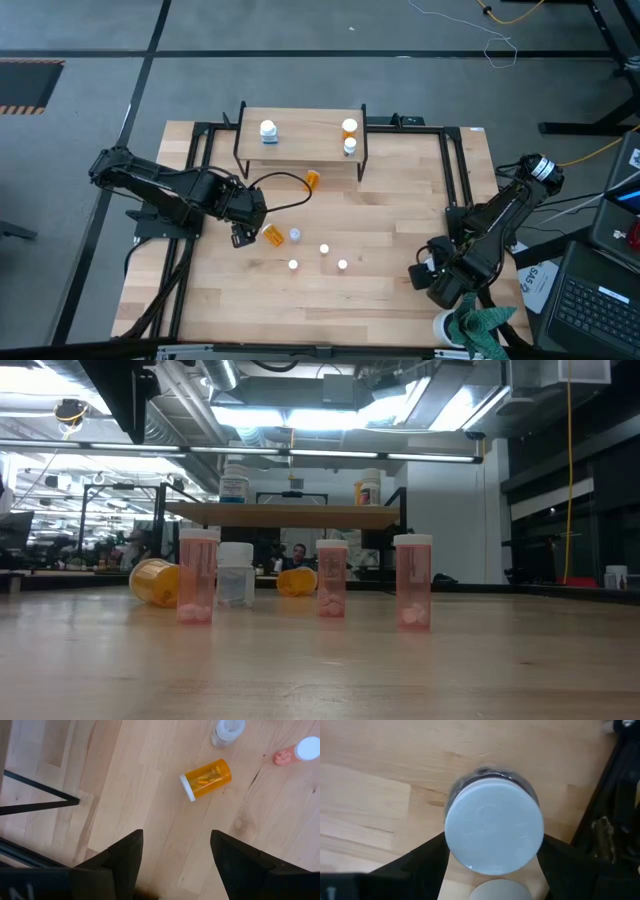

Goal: Pick and place medicine bottles onto shelf by color
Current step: Put the green pill bottle on the shelf

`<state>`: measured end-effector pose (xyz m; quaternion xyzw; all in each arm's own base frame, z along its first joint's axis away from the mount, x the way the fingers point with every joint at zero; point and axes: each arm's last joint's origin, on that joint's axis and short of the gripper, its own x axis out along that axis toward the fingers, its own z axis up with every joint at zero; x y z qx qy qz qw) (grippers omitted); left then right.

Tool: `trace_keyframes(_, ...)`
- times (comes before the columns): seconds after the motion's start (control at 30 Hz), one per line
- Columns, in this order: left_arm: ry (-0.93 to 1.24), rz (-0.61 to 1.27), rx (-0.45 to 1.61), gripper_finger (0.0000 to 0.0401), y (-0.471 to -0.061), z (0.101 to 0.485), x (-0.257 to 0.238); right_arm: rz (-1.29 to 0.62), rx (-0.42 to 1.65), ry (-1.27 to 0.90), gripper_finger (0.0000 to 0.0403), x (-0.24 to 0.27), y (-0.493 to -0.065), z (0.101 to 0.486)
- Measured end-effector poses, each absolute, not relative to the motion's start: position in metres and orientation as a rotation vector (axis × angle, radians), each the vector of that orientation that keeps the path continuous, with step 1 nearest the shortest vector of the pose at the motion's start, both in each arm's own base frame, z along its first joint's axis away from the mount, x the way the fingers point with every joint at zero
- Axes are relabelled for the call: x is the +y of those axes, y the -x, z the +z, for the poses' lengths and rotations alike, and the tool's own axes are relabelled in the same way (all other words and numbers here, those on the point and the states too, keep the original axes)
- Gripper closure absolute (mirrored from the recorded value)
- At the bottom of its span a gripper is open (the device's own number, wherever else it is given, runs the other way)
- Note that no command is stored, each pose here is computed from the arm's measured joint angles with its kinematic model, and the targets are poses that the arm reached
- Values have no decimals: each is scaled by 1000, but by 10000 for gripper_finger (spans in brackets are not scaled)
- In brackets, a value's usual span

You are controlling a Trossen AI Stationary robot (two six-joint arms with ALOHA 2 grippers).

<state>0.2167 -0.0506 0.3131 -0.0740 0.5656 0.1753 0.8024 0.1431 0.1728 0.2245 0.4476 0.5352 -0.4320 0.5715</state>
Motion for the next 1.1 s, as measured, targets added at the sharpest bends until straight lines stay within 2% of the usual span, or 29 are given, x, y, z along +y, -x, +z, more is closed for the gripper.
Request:
trace_keyframes(0.37, 159, 376, 1212, 173, -217, 313, -51, -1001, 1159, -1079, 114, 166, -142, 232)
trace_keyframes(0.57, 159, 376, 1212, 173, -217, 313, -51, -1019, 1210, -1081, 114, 164, -145, 231)
trace_keyframes(0.8, 158, 376, 1212, 173, -217, 313, -51, -1037, 1166, -1058, 114, 159, -147, 231)
trace_keyframes(0.9, 158, 376, 1212, 173, -217, 313, -51, -1048, 1168, -1043, 128, 158, -147, 231)
trace_keyframes(1.03, 158, 376, 1212, 173, -217, 313, -51, -1050, 1216, -1054, 167, 159, -146, 231)
trace_keyframes(1.1, 158, 376, 1212, 173, -217, 313, -51, -1051, 1244, -1063, 169, 160, -145, 231)
